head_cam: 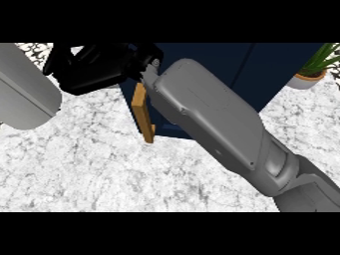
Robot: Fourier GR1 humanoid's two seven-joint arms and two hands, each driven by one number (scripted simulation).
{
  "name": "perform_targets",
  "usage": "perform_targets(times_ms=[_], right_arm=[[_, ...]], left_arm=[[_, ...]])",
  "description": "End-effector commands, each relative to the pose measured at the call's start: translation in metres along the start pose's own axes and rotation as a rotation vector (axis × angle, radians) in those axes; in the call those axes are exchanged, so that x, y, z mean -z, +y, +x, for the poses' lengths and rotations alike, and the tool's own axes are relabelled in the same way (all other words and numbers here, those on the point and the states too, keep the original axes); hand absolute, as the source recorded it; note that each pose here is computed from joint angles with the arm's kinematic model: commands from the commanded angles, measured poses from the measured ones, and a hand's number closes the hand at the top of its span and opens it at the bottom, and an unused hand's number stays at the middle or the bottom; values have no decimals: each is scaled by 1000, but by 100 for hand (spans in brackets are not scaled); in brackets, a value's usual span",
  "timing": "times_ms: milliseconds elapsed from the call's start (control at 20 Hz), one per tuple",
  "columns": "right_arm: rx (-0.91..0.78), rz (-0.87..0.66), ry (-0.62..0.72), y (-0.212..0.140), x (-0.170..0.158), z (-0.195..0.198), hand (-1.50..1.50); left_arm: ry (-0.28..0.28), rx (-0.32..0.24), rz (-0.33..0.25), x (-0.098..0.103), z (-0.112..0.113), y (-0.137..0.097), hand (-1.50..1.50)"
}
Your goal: Pick up the wine, place it into the cabinet and close the cabinet
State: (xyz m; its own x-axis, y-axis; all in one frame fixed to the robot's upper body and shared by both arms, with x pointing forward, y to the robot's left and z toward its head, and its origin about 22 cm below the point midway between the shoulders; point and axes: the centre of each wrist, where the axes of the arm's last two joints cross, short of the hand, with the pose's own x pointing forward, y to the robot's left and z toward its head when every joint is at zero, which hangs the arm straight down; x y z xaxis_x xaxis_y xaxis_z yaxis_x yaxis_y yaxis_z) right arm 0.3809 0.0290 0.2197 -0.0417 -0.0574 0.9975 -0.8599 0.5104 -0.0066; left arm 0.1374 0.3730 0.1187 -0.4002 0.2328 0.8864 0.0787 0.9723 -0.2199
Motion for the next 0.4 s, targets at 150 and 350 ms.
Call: perform_targets(times_ms=[150, 350], right_arm=[[30, -344, -3, -90, -49, -14, 150], [29, -323, -10, -86, -45, -13, 150]], left_arm=[[19, -47, -12, 3, -5, -11, -150], [33, -77, -51, 7, -5, -22, -150]])
